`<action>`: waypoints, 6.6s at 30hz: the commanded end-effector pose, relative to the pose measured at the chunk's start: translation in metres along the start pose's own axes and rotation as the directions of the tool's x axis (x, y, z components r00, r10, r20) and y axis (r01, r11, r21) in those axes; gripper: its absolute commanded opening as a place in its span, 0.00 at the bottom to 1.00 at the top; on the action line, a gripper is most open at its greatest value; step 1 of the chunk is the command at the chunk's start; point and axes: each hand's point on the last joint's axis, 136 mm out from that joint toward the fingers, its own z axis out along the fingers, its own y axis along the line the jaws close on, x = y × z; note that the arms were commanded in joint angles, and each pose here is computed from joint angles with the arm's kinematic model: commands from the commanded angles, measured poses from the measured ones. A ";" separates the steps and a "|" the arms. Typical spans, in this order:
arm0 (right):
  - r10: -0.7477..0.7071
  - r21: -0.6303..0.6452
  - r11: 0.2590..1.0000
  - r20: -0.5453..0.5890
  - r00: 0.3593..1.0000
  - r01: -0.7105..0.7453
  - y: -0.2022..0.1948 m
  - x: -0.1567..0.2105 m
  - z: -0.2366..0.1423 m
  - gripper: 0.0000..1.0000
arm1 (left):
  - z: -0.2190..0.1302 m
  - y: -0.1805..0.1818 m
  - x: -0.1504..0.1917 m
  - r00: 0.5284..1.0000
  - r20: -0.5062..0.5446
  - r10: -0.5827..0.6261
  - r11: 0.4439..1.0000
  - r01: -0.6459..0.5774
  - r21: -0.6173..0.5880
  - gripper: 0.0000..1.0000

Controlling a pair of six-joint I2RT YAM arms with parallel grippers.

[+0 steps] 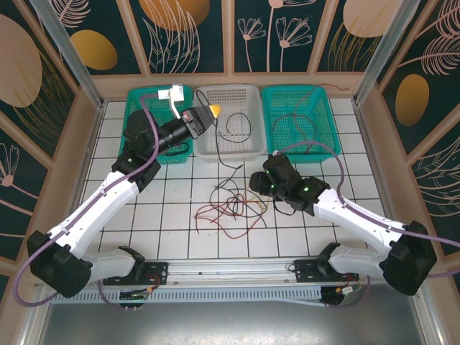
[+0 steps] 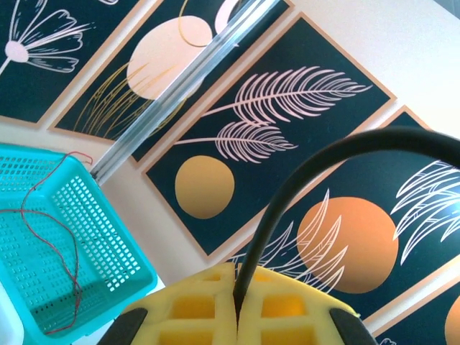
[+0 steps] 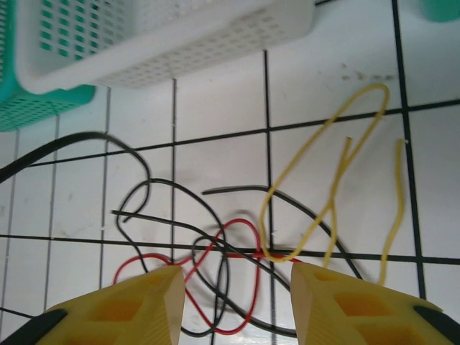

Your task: Untangle the cables

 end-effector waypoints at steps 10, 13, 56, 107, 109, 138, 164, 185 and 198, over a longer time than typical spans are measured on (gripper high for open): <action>0.001 -0.026 1.000 0.151 0.989 0.003 0.013 -0.034 -0.039 0.44 | 0.015 -0.052 -0.063 0.986 0.066 0.155 0.987 -0.156 0.020 0.00; 0.007 -0.023 1.000 0.156 0.988 -0.003 0.012 -0.034 -0.041 0.44 | 0.029 -0.041 -0.080 0.978 0.085 0.189 0.982 -0.187 -0.038 0.00; -0.025 -0.035 0.999 0.102 0.994 0.029 0.030 -0.037 -0.009 0.57 | 0.016 0.199 0.020 0.971 -0.238 0.005 0.867 -0.123 -0.484 0.74; -0.013 0.007 1.000 0.030 0.999 0.013 0.042 -0.012 0.003 0.52 | -0.087 0.284 0.198 0.868 -0.466 -0.172 0.675 -0.240 -0.697 0.11; -0.011 0.010 1.000 0.044 0.999 0.011 0.042 -0.015 -0.001 0.52 | -0.084 0.275 0.191 0.880 -0.449 -0.155 0.692 -0.228 -0.685 0.00; 0.063 0.088 0.994 0.068 0.996 -0.069 -0.002 -0.002 -0.025 0.54 | 0.077 0.214 -0.013 0.977 -0.199 0.071 0.872 -0.157 -0.463 0.60; -0.158 0.212 0.957 -0.199 0.967 0.200 0.012 0.049 0.072 0.56 | -0.143 0.178 0.183 0.921 -0.264 -0.286 0.830 0.100 -0.549 0.57; -0.058 0.259 0.956 -0.293 0.954 0.138 -0.018 0.042 0.130 0.13 | -0.143 0.170 0.159 0.949 -0.239 -0.208 0.823 0.038 -0.567 0.55; -0.334 0.258 0.915 0.055 0.941 0.310 0.053 -0.014 0.018 0.00 | -0.094 0.120 0.100 0.981 -0.181 -0.069 0.932 -0.001 -0.362 0.59</action>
